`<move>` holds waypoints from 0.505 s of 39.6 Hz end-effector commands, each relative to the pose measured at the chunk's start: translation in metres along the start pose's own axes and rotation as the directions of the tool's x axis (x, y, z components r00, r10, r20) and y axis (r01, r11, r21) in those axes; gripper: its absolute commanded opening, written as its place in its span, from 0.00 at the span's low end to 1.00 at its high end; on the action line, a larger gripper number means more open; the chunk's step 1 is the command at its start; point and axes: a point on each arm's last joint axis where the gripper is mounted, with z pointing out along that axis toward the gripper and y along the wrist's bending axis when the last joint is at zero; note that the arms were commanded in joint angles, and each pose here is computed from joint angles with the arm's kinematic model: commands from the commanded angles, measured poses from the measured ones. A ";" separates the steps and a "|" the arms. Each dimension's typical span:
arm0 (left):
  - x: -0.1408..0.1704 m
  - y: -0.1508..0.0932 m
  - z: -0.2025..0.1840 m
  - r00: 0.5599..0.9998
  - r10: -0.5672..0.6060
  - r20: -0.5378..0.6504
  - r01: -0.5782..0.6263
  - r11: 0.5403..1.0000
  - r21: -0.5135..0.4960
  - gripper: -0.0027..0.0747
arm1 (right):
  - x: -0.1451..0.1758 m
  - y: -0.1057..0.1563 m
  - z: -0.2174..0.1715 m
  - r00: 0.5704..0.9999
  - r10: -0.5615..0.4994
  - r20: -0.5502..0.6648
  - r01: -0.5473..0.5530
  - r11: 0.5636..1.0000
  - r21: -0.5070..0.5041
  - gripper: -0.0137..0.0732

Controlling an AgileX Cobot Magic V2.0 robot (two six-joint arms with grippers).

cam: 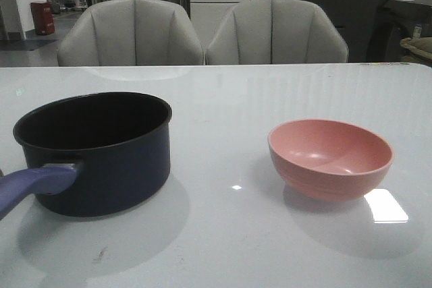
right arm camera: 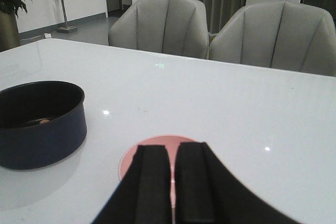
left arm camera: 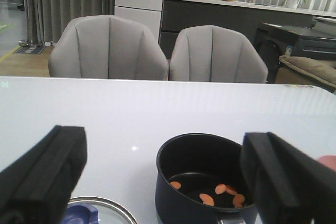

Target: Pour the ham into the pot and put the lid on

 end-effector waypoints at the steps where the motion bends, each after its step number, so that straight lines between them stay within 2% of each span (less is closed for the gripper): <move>1: -0.016 -0.002 -0.005 0.993 -0.012 0.117 0.010 1.000 0.024 0.86 | -0.016 -0.001 -0.001 0.995 -0.006 0.099 0.005 1.000 0.014 0.33; 11: -0.014 -0.002 -0.003 0.995 -0.012 0.095 0.010 1.000 0.021 0.86 | -0.016 -0.001 -0.001 0.995 -0.006 0.099 0.005 1.000 0.014 0.33; 20: -0.026 -0.004 0.017 0.991 -0.025 -0.135 0.024 1.000 -0.010 0.80 | -0.016 -0.001 -0.001 0.995 -0.006 0.099 0.005 1.000 0.014 0.33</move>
